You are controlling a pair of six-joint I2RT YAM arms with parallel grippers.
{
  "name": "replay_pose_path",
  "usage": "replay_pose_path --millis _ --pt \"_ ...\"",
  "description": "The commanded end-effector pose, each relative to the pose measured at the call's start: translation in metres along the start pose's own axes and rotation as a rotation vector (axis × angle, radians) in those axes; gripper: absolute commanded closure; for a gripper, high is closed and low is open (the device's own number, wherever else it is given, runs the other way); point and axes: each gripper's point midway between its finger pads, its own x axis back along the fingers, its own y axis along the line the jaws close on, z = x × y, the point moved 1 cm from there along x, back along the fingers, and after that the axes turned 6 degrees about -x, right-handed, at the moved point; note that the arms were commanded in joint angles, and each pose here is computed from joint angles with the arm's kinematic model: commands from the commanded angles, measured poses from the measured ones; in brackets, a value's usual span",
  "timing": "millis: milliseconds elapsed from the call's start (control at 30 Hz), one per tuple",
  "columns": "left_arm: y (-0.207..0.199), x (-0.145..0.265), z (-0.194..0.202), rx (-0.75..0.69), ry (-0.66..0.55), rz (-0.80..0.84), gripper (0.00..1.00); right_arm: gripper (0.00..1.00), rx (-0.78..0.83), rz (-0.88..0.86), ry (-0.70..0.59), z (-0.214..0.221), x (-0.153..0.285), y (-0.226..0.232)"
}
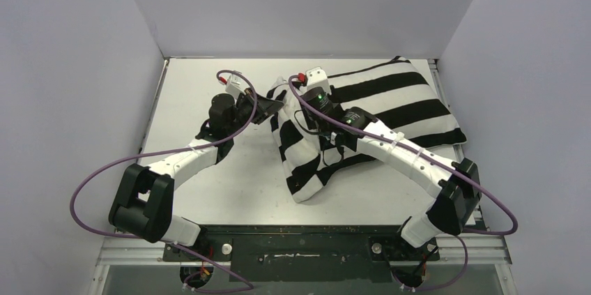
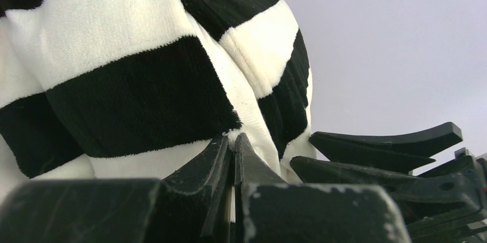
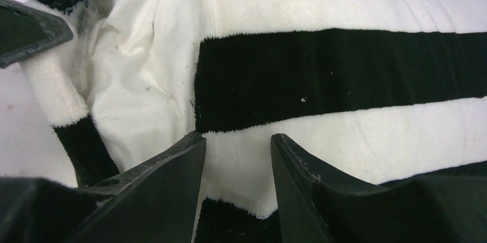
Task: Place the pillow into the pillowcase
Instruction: Stuff the pillow into the pillowcase.
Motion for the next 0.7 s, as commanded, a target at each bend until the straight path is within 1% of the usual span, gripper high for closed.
replay_pose_path --millis 0,233,400,500,533,600,667 --pt "-0.048 0.009 -0.037 -0.044 -0.124 0.145 1.00 0.53 0.043 0.031 0.014 0.001 0.000 -0.007" --pt "-0.049 0.008 -0.038 -0.040 -0.129 0.147 1.00 0.50 0.056 -0.010 0.038 0.005 -0.008 0.006" --pt "-0.047 0.008 -0.038 -0.044 -0.127 0.140 1.00 0.48 0.071 -0.037 0.034 0.002 -0.003 0.016" --pt "-0.047 0.007 -0.037 -0.044 -0.125 0.140 1.00 0.49 0.103 0.003 0.049 0.007 -0.004 0.013" --pt "-0.047 0.007 -0.037 -0.044 -0.126 0.141 1.00 0.51 0.108 0.030 0.054 0.009 -0.005 0.009" --pt "-0.046 0.007 -0.037 -0.044 -0.124 0.142 1.00 0.59 0.114 0.065 0.053 0.011 -0.007 0.003" --pt "-0.047 0.007 -0.038 -0.046 -0.129 0.145 1.00 0.75 0.103 0.074 0.034 0.006 -0.005 0.001"
